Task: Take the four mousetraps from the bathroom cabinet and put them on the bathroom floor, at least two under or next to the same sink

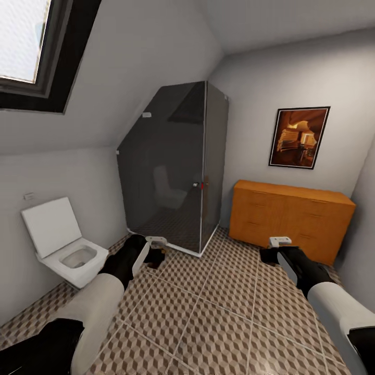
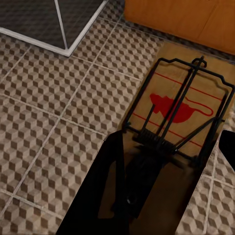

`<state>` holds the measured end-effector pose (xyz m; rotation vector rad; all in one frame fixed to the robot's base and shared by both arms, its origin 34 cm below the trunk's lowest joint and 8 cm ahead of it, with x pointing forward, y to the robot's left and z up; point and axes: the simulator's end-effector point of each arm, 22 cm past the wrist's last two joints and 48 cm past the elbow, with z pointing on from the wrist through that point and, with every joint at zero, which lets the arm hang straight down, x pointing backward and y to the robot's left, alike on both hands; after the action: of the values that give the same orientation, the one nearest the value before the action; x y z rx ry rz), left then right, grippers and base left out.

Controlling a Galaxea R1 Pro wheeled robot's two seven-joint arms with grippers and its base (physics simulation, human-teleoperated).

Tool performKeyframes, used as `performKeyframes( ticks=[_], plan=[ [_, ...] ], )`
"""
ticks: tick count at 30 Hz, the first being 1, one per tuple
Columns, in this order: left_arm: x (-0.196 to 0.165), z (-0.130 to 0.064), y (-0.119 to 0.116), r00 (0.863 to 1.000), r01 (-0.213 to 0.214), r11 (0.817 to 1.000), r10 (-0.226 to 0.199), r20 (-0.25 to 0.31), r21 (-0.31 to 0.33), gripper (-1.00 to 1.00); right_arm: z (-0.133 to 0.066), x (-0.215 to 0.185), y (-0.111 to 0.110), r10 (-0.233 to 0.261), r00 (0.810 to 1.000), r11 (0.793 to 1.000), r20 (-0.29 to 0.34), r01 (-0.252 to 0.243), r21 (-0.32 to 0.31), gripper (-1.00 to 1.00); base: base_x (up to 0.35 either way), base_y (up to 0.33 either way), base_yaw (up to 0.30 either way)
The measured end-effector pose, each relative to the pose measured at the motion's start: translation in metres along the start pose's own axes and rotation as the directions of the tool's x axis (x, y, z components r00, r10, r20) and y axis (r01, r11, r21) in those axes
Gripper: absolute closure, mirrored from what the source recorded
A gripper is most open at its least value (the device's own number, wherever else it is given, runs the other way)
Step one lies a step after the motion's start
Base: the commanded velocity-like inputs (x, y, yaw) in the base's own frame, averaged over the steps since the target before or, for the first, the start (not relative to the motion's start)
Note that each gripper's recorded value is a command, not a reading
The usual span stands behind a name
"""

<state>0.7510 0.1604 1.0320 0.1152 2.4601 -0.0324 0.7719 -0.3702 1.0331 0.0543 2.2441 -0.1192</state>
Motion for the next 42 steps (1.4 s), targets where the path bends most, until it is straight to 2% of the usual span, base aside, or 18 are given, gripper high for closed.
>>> performKeyframes(
  ticks=[8,20,38,42],
  plan=[
    [0.0002,-0.0003,0.0003,1.000,-0.001,1.000,0.001,0.000,-0.001,1.00,-0.0006,-0.0006,-0.0013,0.000,1.000,1.000,0.001,0.000,0.002,1.00,-0.246,0.000,0.241],
    [0.0003,-0.0004,0.0004,1.000,-0.001,1.000,0.001,0.001,-0.002,1.00,-0.0011,-0.0036,-0.0030,0.000,1.000,1.000,0.016,0.000,0.004,1.00,-0.021,-0.001,0.030],
    [0.0021,0.0004,0.0005,1.000,0.002,1.000,-0.002,-0.002,-0.001,1.00,-0.0015,-0.0040,-0.0031,0.002,1.000,1.000,0.017,-0.002,0.002,1.00,0.196,-0.169,0.001],
    [0.0021,0.0003,0.0008,1.000,0.002,1.000,-0.002,-0.002,-0.002,1.00,-0.0015,-0.0040,-0.0030,0.002,1.000,1.000,0.018,-0.002,0.002,1.00,0.236,-0.196,0.180]
  ],
)
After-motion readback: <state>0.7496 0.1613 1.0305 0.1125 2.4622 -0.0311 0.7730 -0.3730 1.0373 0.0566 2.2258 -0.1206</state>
